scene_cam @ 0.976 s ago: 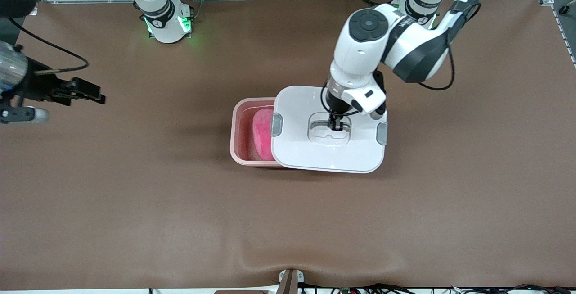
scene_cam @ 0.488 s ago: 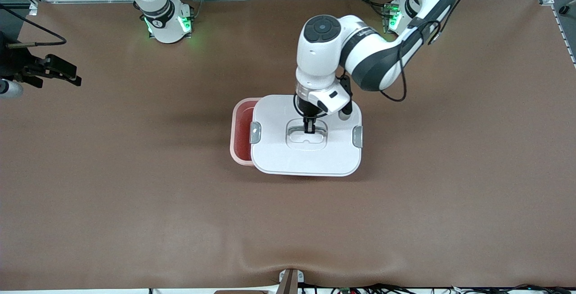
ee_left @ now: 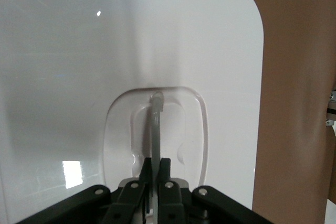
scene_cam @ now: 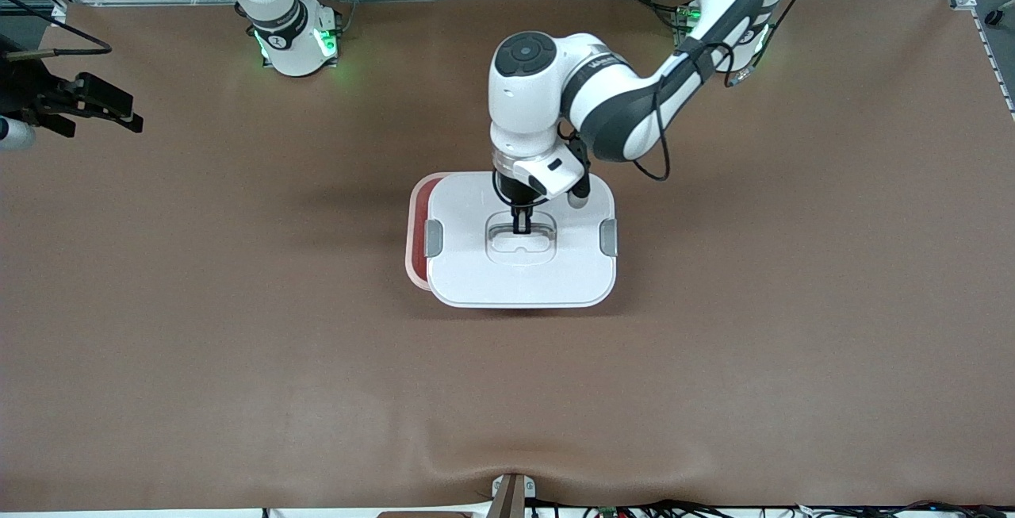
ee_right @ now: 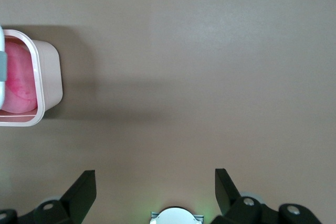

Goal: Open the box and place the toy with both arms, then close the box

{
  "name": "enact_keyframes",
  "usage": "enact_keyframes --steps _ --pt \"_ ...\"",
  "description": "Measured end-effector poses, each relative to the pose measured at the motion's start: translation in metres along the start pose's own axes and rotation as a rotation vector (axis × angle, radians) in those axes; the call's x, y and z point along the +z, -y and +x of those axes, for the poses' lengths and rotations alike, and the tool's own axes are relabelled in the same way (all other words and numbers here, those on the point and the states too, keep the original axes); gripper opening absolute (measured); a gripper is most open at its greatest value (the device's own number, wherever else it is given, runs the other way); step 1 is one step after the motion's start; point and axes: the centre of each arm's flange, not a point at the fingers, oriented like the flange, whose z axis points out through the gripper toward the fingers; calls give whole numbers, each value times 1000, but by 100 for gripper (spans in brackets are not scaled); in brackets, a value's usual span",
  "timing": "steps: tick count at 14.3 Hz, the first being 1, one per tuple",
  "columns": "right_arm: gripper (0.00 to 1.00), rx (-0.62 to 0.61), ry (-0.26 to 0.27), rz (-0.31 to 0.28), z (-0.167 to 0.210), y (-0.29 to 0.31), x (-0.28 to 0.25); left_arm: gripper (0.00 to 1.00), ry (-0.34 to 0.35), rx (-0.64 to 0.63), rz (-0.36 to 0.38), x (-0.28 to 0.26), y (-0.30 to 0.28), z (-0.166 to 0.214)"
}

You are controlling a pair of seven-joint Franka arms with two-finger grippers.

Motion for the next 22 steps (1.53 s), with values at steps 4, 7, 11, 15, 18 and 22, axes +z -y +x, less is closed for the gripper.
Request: enact_keyframes --steps 4,7,11,15,18,22 --pt "100 14 2 17 2 -7 7 7 -9 -12 -24 6 10 -23" --pt "100 26 9 19 3 -18 15 7 -5 -18 -22 7 16 -31" --pt "100 7 9 12 1 -20 14 7 -4 -17 -18 8 22 -36" --pt "100 -23 8 1 0 -21 12 7 -8 -12 -10 15 25 -38" --pt "100 -38 9 -7 -2 -21 9 7 -9 -11 -8 16 26 -38" --pt "100 -43 -1 -8 -5 -19 -2 7 -9 -11 -8 16 26 -38"
